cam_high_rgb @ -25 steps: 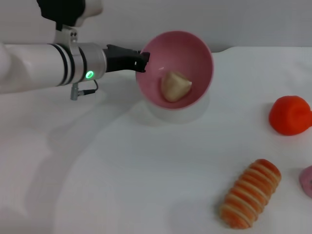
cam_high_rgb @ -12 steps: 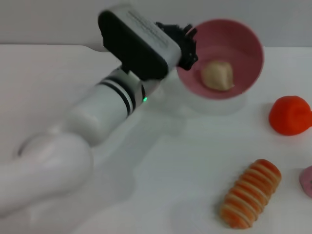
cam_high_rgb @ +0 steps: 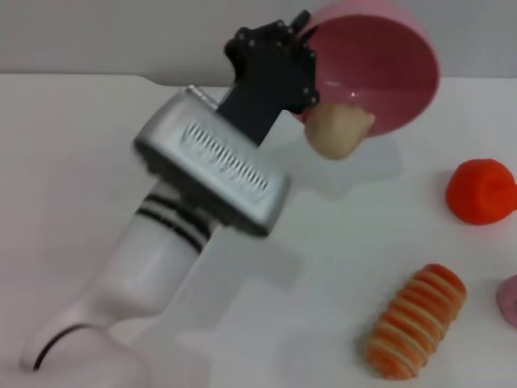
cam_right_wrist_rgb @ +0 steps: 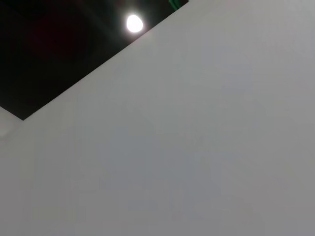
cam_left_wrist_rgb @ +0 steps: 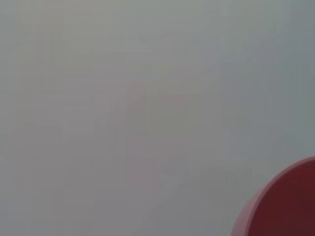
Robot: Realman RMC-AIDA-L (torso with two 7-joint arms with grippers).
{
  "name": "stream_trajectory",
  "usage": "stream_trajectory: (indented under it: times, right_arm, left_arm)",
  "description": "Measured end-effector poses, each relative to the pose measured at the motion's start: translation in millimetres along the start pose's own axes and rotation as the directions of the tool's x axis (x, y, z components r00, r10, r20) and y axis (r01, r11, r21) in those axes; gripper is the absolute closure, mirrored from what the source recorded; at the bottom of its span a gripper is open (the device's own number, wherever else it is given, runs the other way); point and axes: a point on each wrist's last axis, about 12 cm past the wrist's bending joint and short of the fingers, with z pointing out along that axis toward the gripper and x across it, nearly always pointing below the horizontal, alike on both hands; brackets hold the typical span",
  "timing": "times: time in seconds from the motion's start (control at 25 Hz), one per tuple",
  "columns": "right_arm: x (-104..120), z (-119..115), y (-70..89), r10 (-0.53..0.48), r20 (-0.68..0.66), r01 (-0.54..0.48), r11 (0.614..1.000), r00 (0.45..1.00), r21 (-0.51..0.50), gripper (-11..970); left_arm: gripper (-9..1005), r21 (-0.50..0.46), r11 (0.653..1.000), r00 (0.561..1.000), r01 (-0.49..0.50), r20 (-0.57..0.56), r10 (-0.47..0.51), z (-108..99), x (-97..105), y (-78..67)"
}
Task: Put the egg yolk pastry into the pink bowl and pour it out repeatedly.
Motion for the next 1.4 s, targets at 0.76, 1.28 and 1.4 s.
stream_trajectory:
  times: [0.76,1.28,1.4]
  right_arm:
    - [0.9,31.4,12.3,0.103,-0.201,-0.146,0.967,0.974,-0.211,395]
    - [-44.5,93.0,95.0,-0.242,-0.759,-0.444,0.688,0.605,-0.574,394]
    - [-38.0,105.6,111.7,-0.392,-0.846,-0.508,0.678,0.362,-0.532,394]
  left_arm:
    - [955,0.049,0.944,0.912,0.325,-0.281,-0.299,39.7,31.0,34.1]
    - [955,0.06,0.78,0.574,0.623,-0.712,-0.404,85.3,54.8,104.3]
    - [956,0.047,0.764,0.552,0.643,-0.72,-0.42,82.9,57.2,115.0]
